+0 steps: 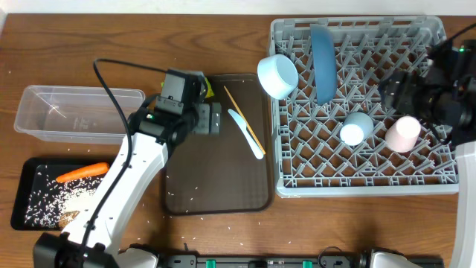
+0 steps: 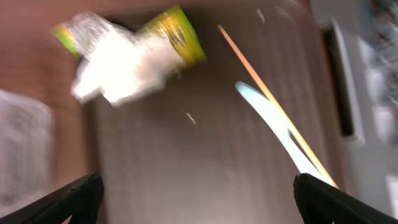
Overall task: Sort waste into correct bins and load items into the dishwasher rack
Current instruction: 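Move the left gripper to the brown tray and grasp the tissue and wrapper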
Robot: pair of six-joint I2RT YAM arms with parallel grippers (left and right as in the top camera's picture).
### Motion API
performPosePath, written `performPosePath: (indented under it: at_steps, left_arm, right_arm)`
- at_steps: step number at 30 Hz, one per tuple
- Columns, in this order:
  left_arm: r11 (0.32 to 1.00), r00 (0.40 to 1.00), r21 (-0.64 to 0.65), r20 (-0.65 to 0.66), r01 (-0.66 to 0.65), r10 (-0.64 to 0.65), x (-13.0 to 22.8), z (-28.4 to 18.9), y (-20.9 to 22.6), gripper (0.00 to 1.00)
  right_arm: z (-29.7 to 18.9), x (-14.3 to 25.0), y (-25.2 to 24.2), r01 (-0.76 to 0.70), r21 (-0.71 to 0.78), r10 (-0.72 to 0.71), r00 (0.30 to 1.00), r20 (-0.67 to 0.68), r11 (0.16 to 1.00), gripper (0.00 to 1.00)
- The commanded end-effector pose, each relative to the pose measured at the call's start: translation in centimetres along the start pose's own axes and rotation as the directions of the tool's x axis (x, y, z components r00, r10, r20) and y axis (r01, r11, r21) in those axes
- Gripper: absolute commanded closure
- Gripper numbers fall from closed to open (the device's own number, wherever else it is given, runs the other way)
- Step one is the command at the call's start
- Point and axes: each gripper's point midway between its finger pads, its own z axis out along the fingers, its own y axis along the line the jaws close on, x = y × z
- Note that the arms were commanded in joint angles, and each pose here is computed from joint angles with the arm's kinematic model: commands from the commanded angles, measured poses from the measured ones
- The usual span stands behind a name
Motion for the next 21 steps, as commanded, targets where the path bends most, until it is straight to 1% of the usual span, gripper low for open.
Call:
performPosePath:
  at_steps: [1,3,8,10,13,15,17,19,21]
  left_arm:
    - [0.979,0.991,-0.16,0.021,-0.126,0.131,-1.5,1.7,2.6,0.02]
    - [0.976,0.989,-0.164,0.013,-0.146,0.15,-1.6,3.5,2.5,0.02]
    - [0.968,0.99,-0.21,-0.004,-0.139,0.141,-1.4,7.9,3.5,0.01]
    - [0.962,0.991,-0.241,0.0,-0.127,0.131,-1.5,9.3,4.4,0.04]
    - [0.962,0.994,-0.255,0.01,-0.101,0.108,-1.7,10.9,5.5,0.06]
    - [0.961,0.995,-0.261,0.008,-0.091,0.097,-1.5,11.6,6.1,0.09]
    - [0.964,0.996,-0.251,-0.012,-0.085,0.085,-0.9,12.4,6.5,0.16]
    - [0.974,0.997,-0.212,-0.03,-0.082,0.077,-0.4,13.1,6.2,0.22]
    - [0.984,0.996,-0.161,-0.043,-0.079,0.073,0.1,13.5,5.5,0.24]
  right_arm:
    - [0.2,0.1,1.4,0.063,-0.031,-0.063,0.998,0.001,0.998,0.2]
    - [0.3,0.2,1.8,0.072,-0.037,-0.073,0.997,-0.001,0.997,0.2]
    - [0.3,0.7,1.9,0.075,-0.04,-0.076,0.997,-0.02,0.996,0.2]
    - [0.3,1.0,1.9,0.073,-0.037,-0.074,0.997,-0.033,0.997,0.2]
    - [0.3,1.4,1.7,0.069,-0.029,-0.071,0.996,-0.049,0.997,0.2]
    - [0.3,1.4,1.6,0.069,-0.027,-0.07,0.996,-0.052,0.997,0.19]
    - [0.3,1.4,1.6,0.069,-0.027,-0.07,0.996,-0.051,0.997,0.2]
    - [0.3,1.4,1.6,0.069,-0.027,-0.07,0.996,-0.051,0.997,0.19]
    - [0.3,1.4,1.6,0.069,-0.027,-0.07,0.996,-0.05,0.997,0.19]
